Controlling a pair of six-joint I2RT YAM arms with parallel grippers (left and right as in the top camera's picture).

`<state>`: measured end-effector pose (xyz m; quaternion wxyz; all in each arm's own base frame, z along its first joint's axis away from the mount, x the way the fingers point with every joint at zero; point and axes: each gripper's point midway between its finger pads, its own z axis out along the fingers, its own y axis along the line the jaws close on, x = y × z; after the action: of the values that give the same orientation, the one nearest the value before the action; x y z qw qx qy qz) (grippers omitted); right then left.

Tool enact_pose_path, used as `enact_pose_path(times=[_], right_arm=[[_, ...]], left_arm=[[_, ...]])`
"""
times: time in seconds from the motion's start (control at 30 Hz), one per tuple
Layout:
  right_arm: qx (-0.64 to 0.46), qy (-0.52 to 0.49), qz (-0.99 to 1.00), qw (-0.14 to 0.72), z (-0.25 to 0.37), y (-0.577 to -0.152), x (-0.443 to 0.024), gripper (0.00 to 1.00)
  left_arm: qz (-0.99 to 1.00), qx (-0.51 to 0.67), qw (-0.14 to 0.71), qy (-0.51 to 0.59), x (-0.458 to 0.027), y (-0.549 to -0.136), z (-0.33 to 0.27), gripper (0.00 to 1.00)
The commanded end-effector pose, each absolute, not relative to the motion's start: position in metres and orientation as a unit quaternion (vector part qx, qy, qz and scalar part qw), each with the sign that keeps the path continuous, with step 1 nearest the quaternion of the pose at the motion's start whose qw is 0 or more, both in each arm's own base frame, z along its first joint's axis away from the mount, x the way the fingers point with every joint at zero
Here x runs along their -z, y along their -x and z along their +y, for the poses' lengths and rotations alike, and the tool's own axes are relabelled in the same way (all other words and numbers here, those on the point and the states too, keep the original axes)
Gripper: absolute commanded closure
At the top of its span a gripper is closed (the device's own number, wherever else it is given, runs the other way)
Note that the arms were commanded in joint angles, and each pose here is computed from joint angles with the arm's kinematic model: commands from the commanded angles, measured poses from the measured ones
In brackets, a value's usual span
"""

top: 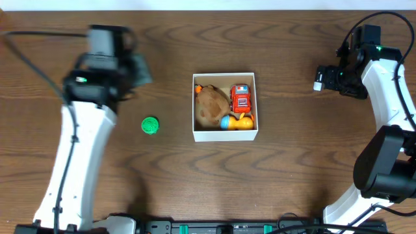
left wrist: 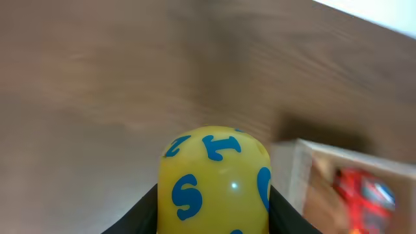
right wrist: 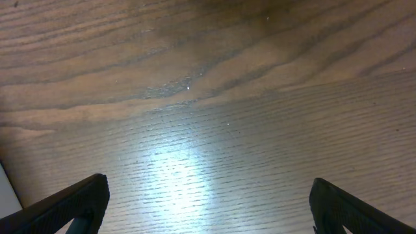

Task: Pack container
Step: 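Carry the yellow ball into the box and release it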

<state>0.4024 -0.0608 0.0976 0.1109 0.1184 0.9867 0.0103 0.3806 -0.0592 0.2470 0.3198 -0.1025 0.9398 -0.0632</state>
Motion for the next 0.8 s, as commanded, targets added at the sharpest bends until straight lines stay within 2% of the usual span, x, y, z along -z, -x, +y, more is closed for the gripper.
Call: enact_pose_path(times=[0.0, 0.2, 0.33, 0.4, 0.47, 0.53, 0.6, 0.67, 0.77], right_arm=[[-0.012, -0.126, 0.984, 0.129, -0.063, -0.407, -0.111, 0.01], [-0.012, -0.127, 0.983, 0.129, -0.063, -0.406, -0.111, 0.01], [-0.012, -0.128, 0.984, 0.125, -0.063, -0.405, -0.11, 0.01], [-0.012, -0.128, 0.984, 0.123, -0.063, -0.404, -0.11, 0.01], [-0.013, -0.128, 0.984, 0.121, -0.063, -0.403, -0.11, 0.01], [-0.013, -0.128, 0.984, 0.121, -0.063, -0.403, -0.11, 0.01], [-0.013, -0.128, 0.984, 0.121, -0.063, -0.403, -0.11, 0.01], [-0.013, -0.128, 0.984, 0.121, -0.063, -0.403, -0.11, 0.01], [-0.013, -0.128, 0.984, 0.121, -0.063, -0.403, -0.11, 0.01]], left_arm=[[0.953, 0.071, 0.294, 0.011, -0.229, -0.372, -0.118, 0.68], [0.96, 0.084, 0.248, -0.095, -0.19, -0.352, -0.204, 0.68], [0.964, 0.078, 0.213, -0.138, -0.158, -0.34, -0.237, 0.67], [0.966, 0.072, 0.198, -0.149, -0.145, -0.336, -0.245, 0.59], [0.967, 0.069, 0.189, -0.155, -0.138, -0.333, -0.248, 0.55], [0.968, 0.068, 0.187, -0.156, -0.136, -0.332, -0.249, 0.43], [0.967, 0.068, 0.188, -0.156, -0.137, -0.332, -0.249, 0.36], [0.968, 0.068, 0.189, -0.153, -0.138, -0.334, -0.247, 0.24], [0.968, 0.067, 0.19, -0.149, -0.139, -0.335, -0.244, 0.21]])
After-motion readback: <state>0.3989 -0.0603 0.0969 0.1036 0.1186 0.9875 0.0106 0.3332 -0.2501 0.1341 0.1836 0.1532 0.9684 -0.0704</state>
